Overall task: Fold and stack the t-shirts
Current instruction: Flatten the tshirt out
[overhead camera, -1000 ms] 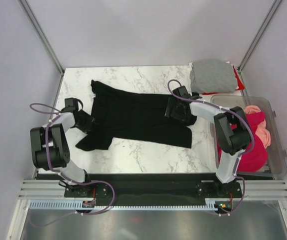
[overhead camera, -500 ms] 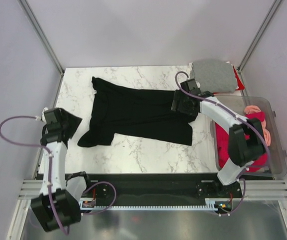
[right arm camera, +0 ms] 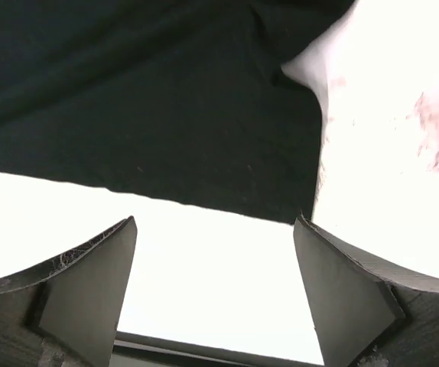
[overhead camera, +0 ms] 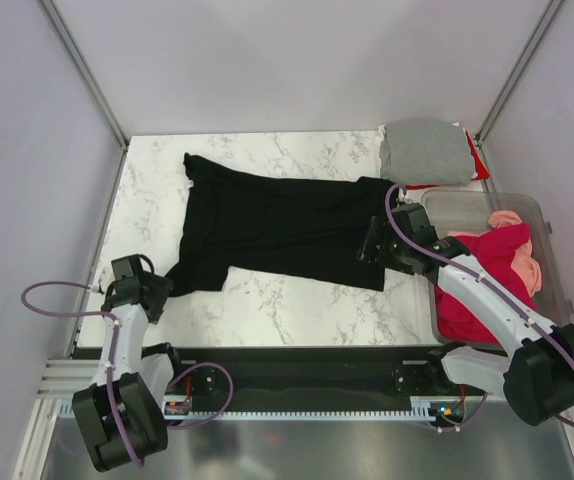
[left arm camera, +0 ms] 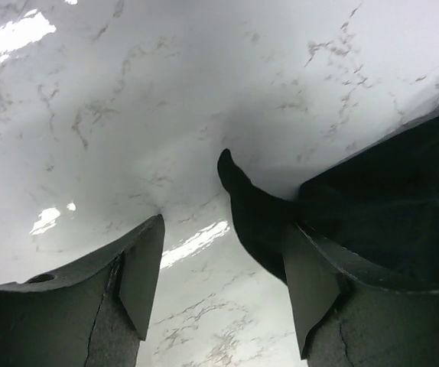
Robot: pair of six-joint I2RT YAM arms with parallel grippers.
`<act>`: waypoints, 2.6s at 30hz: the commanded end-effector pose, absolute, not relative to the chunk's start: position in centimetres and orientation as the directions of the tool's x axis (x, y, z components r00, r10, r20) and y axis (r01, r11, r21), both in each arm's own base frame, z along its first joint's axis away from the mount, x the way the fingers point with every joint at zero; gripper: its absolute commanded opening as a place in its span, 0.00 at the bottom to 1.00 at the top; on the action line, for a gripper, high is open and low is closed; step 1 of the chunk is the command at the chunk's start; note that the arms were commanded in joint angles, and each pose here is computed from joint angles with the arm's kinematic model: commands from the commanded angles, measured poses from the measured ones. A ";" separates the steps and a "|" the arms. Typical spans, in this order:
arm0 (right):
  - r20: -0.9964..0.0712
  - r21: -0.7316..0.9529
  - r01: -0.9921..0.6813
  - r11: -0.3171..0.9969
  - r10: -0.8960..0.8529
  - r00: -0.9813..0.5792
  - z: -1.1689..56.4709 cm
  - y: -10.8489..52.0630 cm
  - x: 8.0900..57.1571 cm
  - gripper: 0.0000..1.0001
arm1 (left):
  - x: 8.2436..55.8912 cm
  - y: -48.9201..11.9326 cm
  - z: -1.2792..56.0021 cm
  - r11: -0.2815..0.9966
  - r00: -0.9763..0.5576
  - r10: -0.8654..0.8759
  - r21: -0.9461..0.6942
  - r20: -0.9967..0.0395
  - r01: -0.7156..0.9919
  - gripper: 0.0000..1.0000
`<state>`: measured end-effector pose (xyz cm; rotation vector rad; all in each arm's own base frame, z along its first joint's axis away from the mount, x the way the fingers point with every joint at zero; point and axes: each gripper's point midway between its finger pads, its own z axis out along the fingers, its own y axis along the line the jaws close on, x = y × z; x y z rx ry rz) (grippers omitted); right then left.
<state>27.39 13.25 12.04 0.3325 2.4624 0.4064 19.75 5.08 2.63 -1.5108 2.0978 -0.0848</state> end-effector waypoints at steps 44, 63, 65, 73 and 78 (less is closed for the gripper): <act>-0.368 0.250 0.226 0.941 0.308 -0.877 -0.9 11.5 22.8 0.07 | 25.5 5.3 8.0 0.470 -0.143 -0.846 -0.590 -0.514 -0.657 0.02; -0.797 0.495 -0.066 0.867 0.422 -0.433 38.1 10.9 24.8 0.00 | 21.5 2.3 43.1 0.596 0.121 -0.768 -0.771 -0.629 -0.224 0.02; -0.826 0.509 -0.107 0.854 0.450 -0.340 43.2 10.0 23.6 0.00 | 20.7 1.3 46.9 0.582 0.167 -0.787 -0.805 -0.594 -0.118 0.02; -0.843 0.529 -0.234 0.816 0.538 -0.027 56.1 6.2 17.5 0.00 | 16.2 -2.8 59.7 0.792 0.176 -0.611 -0.600 -0.772 0.116 0.02; -0.837 0.544 -0.148 0.826 0.546 -0.033 55.4 4.9 17.5 0.00 | 15.8 -3.6 62.0 0.785 0.169 -0.619 -0.598 -0.767 0.162 0.02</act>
